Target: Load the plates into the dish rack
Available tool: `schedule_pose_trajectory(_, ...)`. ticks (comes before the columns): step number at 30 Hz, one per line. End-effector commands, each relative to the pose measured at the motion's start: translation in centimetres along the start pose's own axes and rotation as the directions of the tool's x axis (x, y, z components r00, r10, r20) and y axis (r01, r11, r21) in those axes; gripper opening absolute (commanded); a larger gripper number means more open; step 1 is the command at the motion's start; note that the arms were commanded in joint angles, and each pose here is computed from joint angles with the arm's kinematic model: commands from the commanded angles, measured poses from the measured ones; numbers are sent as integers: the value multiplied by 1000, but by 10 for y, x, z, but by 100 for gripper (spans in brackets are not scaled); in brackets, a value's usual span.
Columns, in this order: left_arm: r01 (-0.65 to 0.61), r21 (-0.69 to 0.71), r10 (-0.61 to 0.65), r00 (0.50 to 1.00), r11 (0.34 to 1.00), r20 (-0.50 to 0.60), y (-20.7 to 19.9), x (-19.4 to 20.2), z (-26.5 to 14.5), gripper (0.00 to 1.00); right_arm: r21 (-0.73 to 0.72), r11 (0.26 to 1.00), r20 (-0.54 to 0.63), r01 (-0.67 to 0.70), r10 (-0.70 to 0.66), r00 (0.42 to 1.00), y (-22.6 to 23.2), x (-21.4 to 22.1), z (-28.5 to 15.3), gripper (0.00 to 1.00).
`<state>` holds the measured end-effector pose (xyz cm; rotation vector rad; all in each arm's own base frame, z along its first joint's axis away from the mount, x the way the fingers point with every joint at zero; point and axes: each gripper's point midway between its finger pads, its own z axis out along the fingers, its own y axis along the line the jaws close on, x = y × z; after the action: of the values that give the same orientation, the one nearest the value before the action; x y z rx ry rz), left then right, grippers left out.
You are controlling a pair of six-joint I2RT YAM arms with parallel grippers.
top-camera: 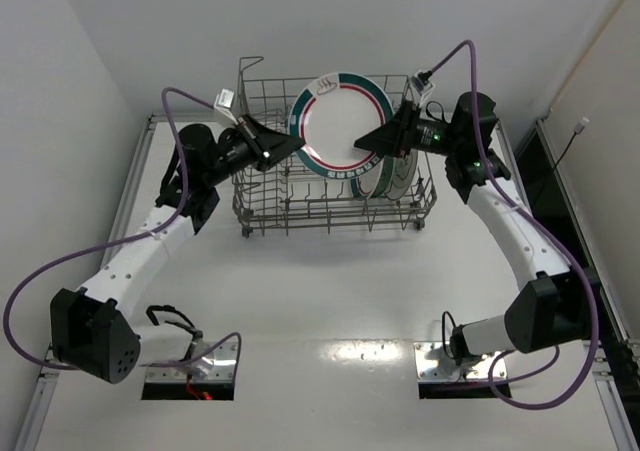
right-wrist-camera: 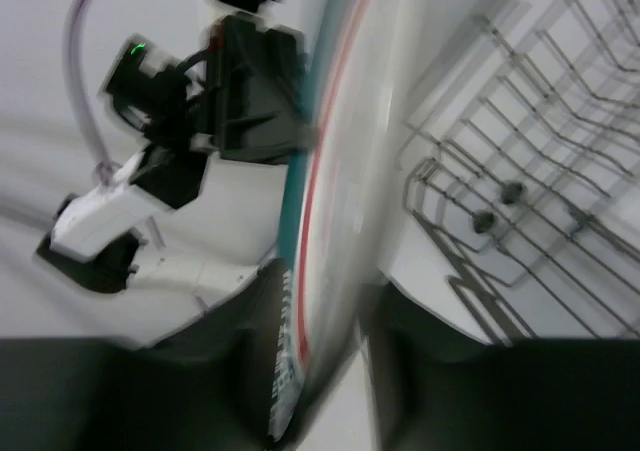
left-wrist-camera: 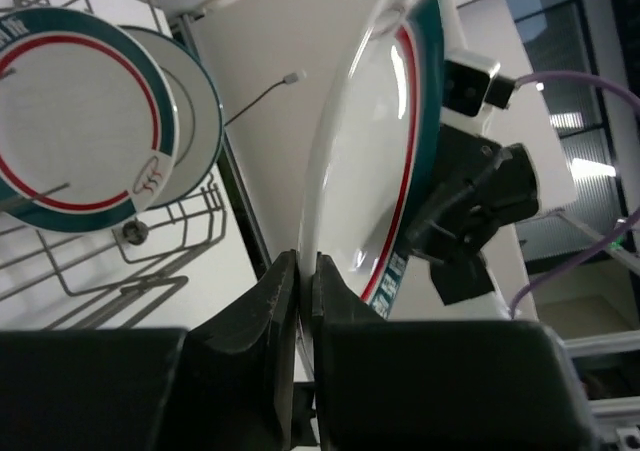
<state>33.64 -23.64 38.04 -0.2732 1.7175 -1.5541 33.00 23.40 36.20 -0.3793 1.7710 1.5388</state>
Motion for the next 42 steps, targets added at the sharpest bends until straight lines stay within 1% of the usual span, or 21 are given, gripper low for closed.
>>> schedule_pose_trajectory(1,-62,127,60,998,990,20,-43,-4,4,0,-9,998,21,65,-65,998,-2,-6,-2,16)
schedule_pose_trajectory(2,-78,119,76,997,990,19,-43,-5,4,0,19,998,37,52,-52,998,-9,-10,-3,2)
schedule_pose_trajectory(3,-74,65,74,997,995,10,-30,-6,3,0,30,998,44,59,-61,997,-8,-10,-4,0)
schedule_pose_trajectory(4,-127,38,127,992,991,12,-27,-10,2,0,50,996,63,75,-78,995,-7,-17,-10,0)
schedule_pose_trajectory(5,-147,-19,147,988,989,42,-15,-23,-1,0,97,994,76,56,-63,995,-15,-18,-13,0)
schedule_pose_trajectory(6,-137,-111,140,990,984,23,5,-23,-5,0,131,988,76,87,-98,992,-20,-20,-14,0)
schedule_pose_trajectory(7,-203,-165,209,978,965,18,17,-29,-10,1,167,979,87,114,-130,988,-19,-26,-17,0)
schedule_pose_trajectory(8,-222,-251,245,967,942,65,28,-51,-15,7,282,958,86,60,-88,992,-39,-23,-23,0)
schedule_pose_trajectory(9,-208,-360,237,971,909,39,50,-50,-27,12,340,933,75,117,-151,986,-41,-29,-24,0)
schedule_pose_trajectory(10,-224,-422,263,964,878,36,62,-58,-33,16,461,882,95,102,-163,982,-58,-33,-29,0)
schedule_pose_trajectory(11,-274,-475,330,943,836,36,66,-73,-43,25,514,852,97,100,-173,980,-61,-34,-35,0)
schedule_pose_trajectory(13,-264,-622,361,932,737,32,94,-85,-68,36,643,763,94,65,-164,982,-74,-35,-50,0)
schedule_pose_trajectory(14,-276,-671,394,919,688,26,103,-96,-81,40,739,672,104,50,-187,977,-89,-40,-63,0)
schedule_pose_trajectory(15,-267,-720,412,911,641,29,112,-103,-92,49,778,627,80,40,-163,983,-98,-37,-66,0)
schedule_pose_trajectory(16,-266,-754,424,906,601,19,119,-108,-106,52,821,569,62,50,-176,983,-109,-40,-74,0)
schedule_pose_trajectory(18,-253,-806,449,893,536,19,128,-118,-126,63,857,507,-15,92,-154,988,-124,-39,-68,0)
schedule_pose_trajectory(19,-255,-801,459,888,541,26,123,-118,-128,63,872,479,-53,105,-121,991,-137,-27,-67,0)
schedule_pose_trajectory(21,-244,-826,463,886,508,23,129,-120,-140,69,890,434,-97,138,-116,988,-144,-23,-58,0)
schedule_pose_trajectory(28,-223,-856,448,894,466,11,146,-119,-161,70,922,300,-216,245,-124,968,-173,-15,-35,0)
schedule_pose_trajectory(34,-224,-859,450,893,461,8,148,-122,-169,70,912,285,-278,295,-100,956,-190,-2,-12,0)
schedule_pose_trajectory(42,-213,-862,447,894,460,17,150,-122,-174,70,919,206,-332,337,-56,941,-211,13,-9,0)
